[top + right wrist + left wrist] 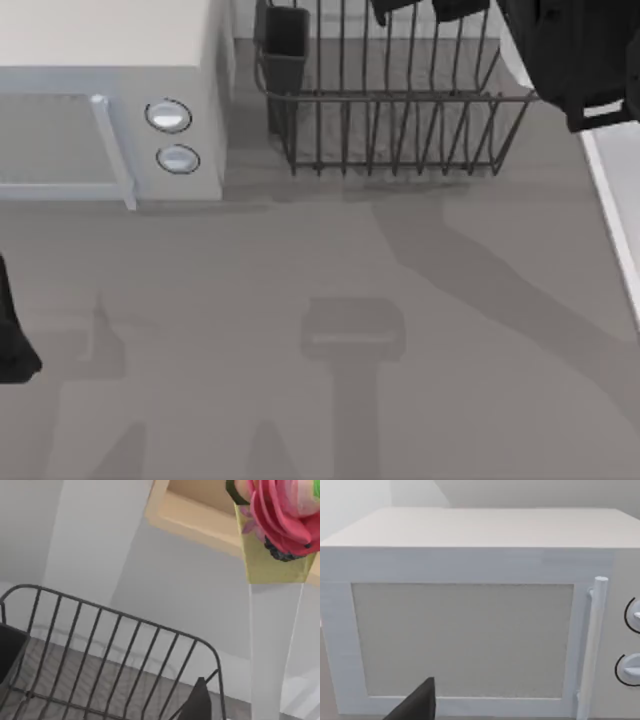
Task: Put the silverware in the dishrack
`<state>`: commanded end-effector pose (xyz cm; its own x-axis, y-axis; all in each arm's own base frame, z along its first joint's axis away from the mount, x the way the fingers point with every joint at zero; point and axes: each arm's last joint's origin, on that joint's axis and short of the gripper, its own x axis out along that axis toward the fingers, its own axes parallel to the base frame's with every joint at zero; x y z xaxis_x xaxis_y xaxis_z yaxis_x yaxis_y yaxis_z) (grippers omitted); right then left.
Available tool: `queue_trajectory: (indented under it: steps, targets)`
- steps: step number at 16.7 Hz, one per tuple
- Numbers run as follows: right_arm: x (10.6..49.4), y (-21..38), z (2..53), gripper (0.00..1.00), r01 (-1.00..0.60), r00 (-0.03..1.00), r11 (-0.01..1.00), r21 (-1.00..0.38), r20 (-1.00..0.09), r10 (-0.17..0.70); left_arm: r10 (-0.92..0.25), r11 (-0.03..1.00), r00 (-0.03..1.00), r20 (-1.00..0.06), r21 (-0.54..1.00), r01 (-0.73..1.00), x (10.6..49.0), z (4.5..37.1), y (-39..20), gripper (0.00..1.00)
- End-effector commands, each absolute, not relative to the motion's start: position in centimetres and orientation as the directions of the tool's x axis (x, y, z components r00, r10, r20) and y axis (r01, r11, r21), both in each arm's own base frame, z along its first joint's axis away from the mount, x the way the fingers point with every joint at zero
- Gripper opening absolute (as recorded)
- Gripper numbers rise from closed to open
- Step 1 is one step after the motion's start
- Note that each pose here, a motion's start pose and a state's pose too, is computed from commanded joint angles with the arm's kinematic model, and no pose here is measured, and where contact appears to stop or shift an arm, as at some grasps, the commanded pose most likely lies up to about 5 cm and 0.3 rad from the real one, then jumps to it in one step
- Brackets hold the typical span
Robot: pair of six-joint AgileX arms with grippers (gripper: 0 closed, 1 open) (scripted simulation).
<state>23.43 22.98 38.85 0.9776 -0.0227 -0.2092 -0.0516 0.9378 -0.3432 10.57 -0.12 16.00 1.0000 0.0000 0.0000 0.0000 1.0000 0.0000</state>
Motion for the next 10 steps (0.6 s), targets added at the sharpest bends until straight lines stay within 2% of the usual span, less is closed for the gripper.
queue_trajectory:
  steps: [2, 5, 10]
  targets:
    - [20.9, 25.1, 40.3, 0.0, -0.027, 0.995, 0.98, -0.197, -0.102, 0.007, 0.0, 1.0, 1.0, 0.0, 0.0, 0.0, 10.6, 16.0, -0.1, 1.0]
    - [18.7, 26.3, 41.6, 0.0, -0.001, 1.0, 0.999, -0.039, -0.017, 0.0, 0.0, 1.0, 1.0, 0.0, 0.0, 0.0, 10.6, 16.0, -0.1, 1.0]
    - [18.2, 26.4, 41.9, 0.0, 0.01, 1.0, 1.0, 0.0, 0.0, -0.01, 0.0, 1.0, 1.0, 0.0, 0.0, 0.0, 10.6, 16.0, -0.1, 1.0]
